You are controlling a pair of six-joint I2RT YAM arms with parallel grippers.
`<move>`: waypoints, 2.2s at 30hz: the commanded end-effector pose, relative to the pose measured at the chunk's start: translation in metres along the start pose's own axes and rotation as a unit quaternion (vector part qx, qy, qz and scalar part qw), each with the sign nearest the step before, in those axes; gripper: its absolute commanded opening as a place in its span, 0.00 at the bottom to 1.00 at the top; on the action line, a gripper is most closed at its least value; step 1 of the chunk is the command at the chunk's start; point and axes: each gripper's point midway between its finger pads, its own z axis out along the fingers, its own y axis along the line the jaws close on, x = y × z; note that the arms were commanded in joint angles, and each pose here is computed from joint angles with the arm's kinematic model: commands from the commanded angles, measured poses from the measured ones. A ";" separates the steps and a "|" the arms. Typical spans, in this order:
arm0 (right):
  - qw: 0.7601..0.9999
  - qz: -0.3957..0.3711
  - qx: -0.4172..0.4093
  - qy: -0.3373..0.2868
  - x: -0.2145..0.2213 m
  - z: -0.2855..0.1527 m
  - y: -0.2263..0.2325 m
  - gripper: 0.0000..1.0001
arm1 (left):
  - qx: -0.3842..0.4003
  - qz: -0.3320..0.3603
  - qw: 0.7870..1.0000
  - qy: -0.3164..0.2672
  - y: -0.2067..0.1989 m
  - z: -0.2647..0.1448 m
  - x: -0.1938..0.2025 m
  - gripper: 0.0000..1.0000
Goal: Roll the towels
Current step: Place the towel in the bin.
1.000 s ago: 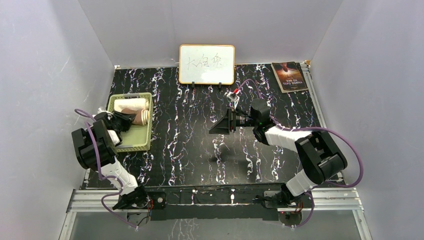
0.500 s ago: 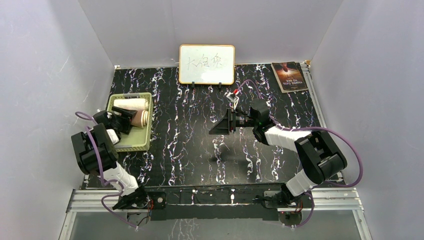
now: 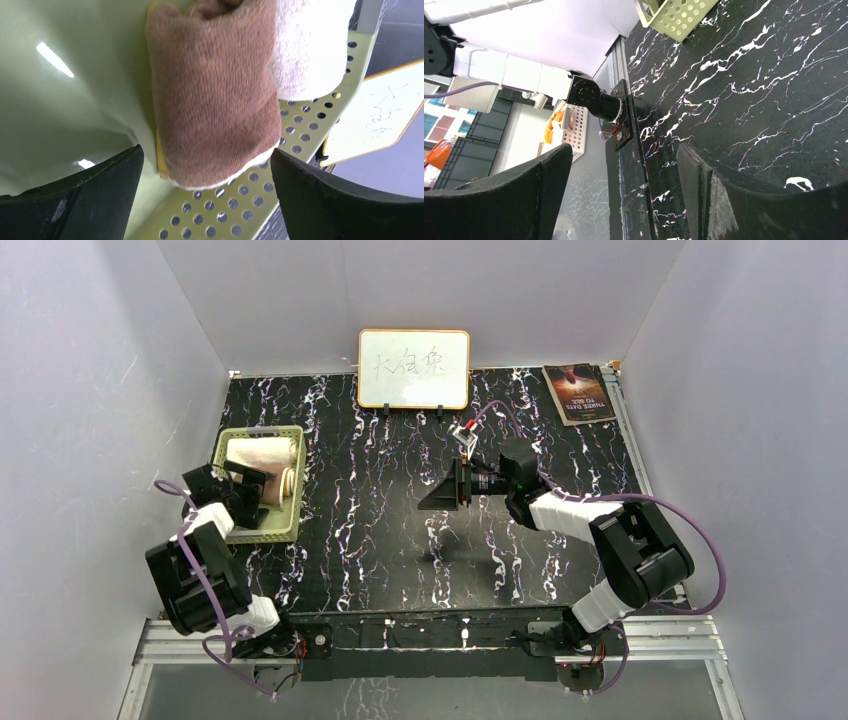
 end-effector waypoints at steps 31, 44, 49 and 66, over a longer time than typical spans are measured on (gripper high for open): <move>0.999 -0.033 0.019 -0.007 -0.021 0.011 -0.007 0.77 | -0.087 0.143 0.983 0.077 0.042 0.016 0.020 0.00; 1.000 -0.019 0.023 -0.001 -0.022 0.021 -0.021 0.79 | -0.020 0.132 0.989 0.060 0.015 0.038 0.022 0.00; 1.000 -0.020 0.024 0.000 -0.022 0.024 -0.020 0.80 | 0.000 0.132 0.989 0.063 0.013 0.048 0.037 0.00; 0.999 -0.016 0.029 0.006 -0.019 0.027 -0.021 0.82 | 0.008 0.167 0.983 0.071 -0.003 0.014 0.041 0.33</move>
